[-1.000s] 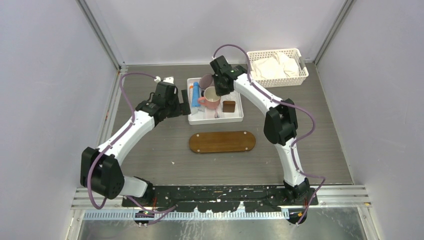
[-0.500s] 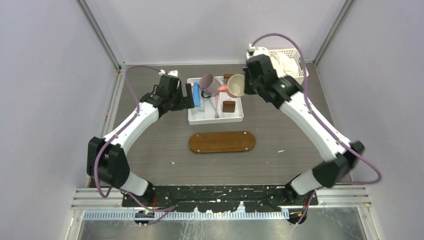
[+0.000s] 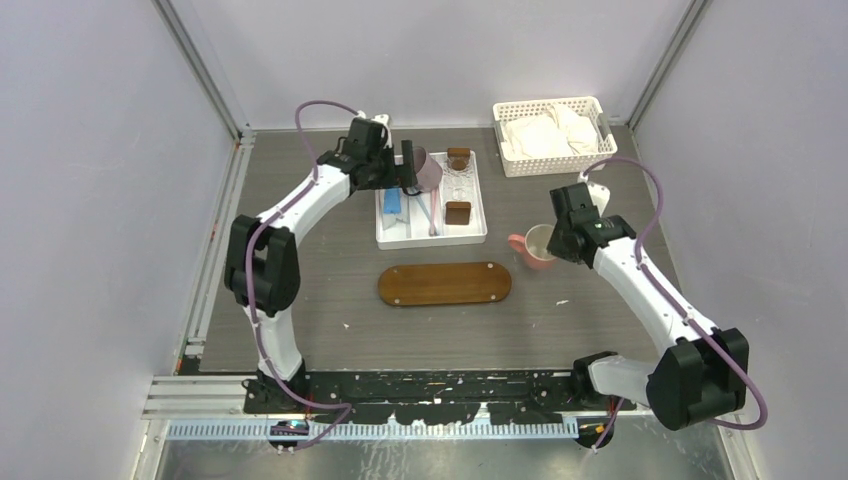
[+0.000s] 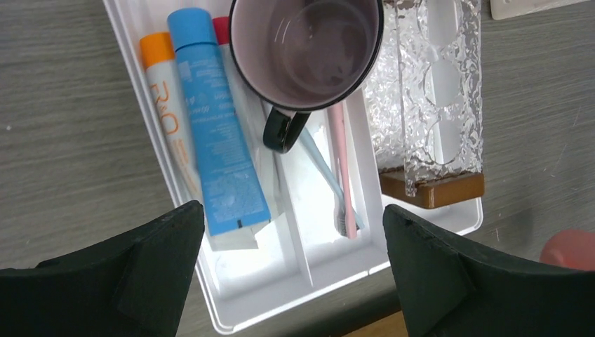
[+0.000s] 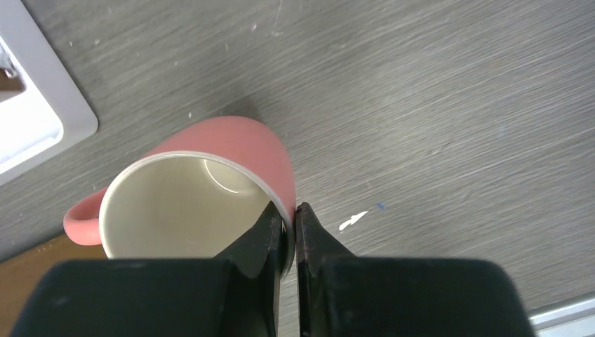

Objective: Prepare toiletry sets of a toothbrush and toothpaste on the tray

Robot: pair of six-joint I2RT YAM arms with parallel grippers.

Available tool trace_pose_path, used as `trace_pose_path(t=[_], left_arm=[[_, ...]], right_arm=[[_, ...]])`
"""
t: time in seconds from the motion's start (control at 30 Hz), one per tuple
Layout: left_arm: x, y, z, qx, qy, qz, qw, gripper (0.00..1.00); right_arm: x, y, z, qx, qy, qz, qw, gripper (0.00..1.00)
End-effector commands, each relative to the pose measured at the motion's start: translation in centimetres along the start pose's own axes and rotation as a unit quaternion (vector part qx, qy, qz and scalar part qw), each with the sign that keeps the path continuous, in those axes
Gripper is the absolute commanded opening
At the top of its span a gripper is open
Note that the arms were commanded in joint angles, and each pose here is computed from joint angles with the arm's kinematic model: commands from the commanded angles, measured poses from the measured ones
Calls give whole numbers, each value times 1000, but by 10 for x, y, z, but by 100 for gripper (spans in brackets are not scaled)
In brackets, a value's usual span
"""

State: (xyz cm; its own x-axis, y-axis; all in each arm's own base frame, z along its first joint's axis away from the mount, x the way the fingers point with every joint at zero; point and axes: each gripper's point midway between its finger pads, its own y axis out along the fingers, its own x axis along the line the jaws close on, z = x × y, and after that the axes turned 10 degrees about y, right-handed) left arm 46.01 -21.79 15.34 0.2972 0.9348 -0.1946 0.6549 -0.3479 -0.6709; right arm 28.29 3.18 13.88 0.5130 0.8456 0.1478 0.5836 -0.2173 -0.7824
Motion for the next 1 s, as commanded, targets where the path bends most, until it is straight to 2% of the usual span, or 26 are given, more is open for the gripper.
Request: trace_pose_path(t=[0.0, 0.17, 0.6, 0.63, 0.8, 0.83, 0.97], left_arm=[[-14, 7, -37, -48, 34, 35, 998, 100], [-19, 20, -35, -42, 46, 43, 997, 100], [-31, 47, -34, -24, 75, 37, 996, 100], [-31, 49, -35, -24, 78, 35, 996, 100], [-30, 62, -39, -24, 95, 30, 995, 99], [-30, 64, -40, -26, 98, 29, 994, 98], [-30, 71, -45, -31, 110, 30, 993, 94]], right_arm=[[37, 1, -7, -19, 68, -82, 994, 1], [29, 11, 18, 9, 62, -79, 995, 1], [9, 9, 27, 9, 41, -56, 998, 1], [10, 9, 27, 11, 40, -59, 997, 5], [10, 11, 28, 9, 36, -58, 998, 51], [10, 11, 28, 10, 34, -59, 998, 55], [15, 10, 27, 12, 37, -70, 997, 58]])
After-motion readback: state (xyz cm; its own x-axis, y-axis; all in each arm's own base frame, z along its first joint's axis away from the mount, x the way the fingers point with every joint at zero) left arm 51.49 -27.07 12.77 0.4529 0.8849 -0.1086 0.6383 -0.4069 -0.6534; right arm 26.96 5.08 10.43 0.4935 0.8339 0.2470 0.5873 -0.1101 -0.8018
